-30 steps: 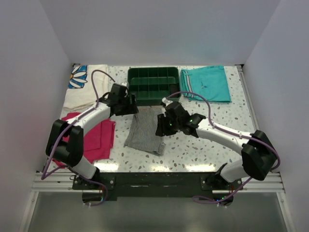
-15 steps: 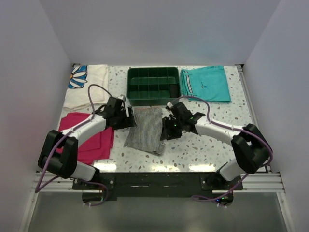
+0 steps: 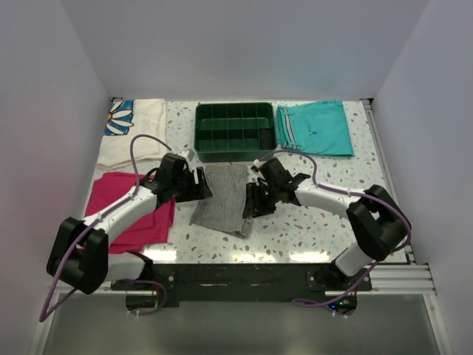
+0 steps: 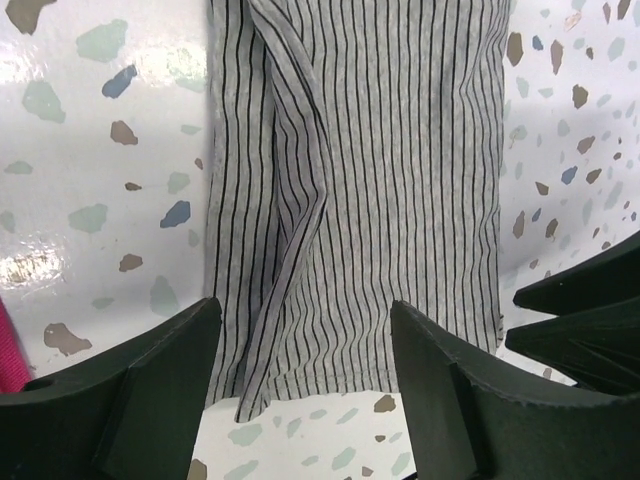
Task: Roll the underwear
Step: Fold the underwear at the center of the board.
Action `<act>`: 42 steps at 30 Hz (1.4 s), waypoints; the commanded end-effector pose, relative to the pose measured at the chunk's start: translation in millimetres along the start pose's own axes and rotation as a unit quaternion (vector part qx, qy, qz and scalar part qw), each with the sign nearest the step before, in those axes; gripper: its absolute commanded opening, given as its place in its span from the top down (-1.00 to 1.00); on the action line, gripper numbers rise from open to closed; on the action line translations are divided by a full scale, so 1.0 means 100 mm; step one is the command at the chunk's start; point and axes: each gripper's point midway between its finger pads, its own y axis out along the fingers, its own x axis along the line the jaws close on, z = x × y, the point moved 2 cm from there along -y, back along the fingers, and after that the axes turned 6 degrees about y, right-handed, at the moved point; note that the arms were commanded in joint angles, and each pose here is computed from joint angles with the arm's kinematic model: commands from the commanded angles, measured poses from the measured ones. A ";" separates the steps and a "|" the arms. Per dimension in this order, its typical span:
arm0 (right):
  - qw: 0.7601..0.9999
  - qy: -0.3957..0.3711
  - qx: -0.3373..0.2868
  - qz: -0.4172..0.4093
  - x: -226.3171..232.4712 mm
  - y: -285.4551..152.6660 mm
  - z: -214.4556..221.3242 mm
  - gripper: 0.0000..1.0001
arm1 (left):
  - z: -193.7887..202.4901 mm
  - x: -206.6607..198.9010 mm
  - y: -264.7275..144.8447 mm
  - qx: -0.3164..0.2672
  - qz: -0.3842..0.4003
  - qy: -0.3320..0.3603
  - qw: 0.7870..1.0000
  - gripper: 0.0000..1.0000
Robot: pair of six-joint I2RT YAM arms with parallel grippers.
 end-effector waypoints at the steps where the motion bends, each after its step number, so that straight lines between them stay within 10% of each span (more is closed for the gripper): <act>1: 1.000 0.010 0.013 -0.014 -0.01 0.01 0.10 0.07 | 0.11 -0.05 0.02 0.005 0.010 -0.007 1.000 -0.46; 42: 0.997 0.035 0.023 -0.058 0.00 0.06 0.27 0.11 | 0.64 0.06 0.08 0.049 -0.023 0.018 0.998 0.10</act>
